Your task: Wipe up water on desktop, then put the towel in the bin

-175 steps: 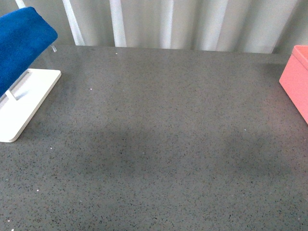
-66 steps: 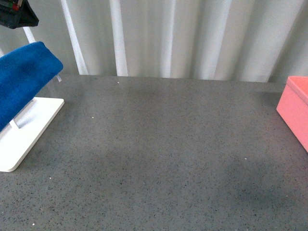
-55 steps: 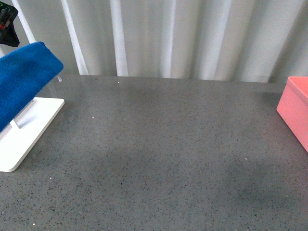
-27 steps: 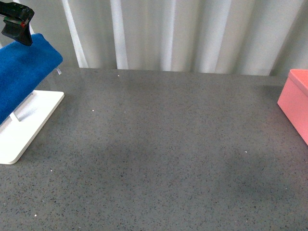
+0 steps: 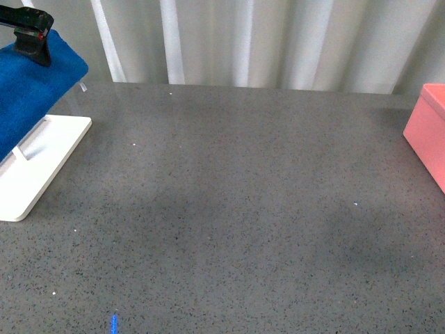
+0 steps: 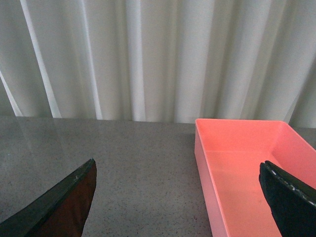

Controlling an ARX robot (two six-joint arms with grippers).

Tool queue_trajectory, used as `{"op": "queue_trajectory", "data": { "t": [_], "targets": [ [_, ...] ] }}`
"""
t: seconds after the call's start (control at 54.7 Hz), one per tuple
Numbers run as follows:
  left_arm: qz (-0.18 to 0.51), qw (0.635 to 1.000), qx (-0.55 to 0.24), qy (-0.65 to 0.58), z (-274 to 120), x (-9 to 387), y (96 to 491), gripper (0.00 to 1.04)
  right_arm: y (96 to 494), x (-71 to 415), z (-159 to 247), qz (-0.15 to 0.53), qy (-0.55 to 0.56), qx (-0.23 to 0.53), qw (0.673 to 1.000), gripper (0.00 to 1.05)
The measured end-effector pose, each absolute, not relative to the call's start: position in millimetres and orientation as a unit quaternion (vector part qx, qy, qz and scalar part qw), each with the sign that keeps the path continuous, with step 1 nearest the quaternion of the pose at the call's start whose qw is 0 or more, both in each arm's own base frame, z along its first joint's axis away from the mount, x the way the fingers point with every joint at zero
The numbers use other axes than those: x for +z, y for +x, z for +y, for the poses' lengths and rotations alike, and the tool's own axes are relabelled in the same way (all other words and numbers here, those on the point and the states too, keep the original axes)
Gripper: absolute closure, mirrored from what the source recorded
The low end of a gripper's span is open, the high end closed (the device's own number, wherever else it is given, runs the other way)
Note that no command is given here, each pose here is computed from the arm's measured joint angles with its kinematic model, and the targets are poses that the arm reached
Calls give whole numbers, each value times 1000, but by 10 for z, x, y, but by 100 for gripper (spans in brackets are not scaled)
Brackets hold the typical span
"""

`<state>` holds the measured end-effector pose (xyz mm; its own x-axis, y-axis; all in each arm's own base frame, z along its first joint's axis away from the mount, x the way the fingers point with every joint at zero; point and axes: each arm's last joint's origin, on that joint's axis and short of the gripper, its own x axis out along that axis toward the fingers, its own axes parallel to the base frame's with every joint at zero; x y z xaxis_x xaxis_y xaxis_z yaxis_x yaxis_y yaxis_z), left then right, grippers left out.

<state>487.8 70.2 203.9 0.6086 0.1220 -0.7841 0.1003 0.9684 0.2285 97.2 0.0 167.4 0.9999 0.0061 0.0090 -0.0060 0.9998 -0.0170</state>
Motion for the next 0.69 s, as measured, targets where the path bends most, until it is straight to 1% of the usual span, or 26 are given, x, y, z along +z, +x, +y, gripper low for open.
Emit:
{"op": "queue_trajectory", "data": {
  "t": [0.219, 0.548, 0.603, 0.621, 0.676, 0.695],
  "targets": [
    [430, 890, 11, 151, 689, 2002, 4904, 7, 972, 1674, 0, -5, -9, 3, 1000, 7],
    [440, 880, -1, 178, 665, 1880, 4898, 7, 972, 1674, 0, -5, -9, 3, 1000, 7],
    [440, 880, 1, 181, 667, 1879, 4898, 17, 972, 1674, 0, -5, -9, 3, 1000, 7],
    [440, 879, 0, 182, 665, 1879, 4899, 22, 972, 1674, 0, -5, -9, 3, 1000, 7],
    [440, 879, -2, 184, 661, 1877, 4899, 33, 972, 1674, 0, -5, -9, 3, 1000, 7],
    [440, 879, -3, 185, 659, 1877, 4900, 35, 972, 1674, 0, -5, -9, 3, 1000, 7]
  ]
}}
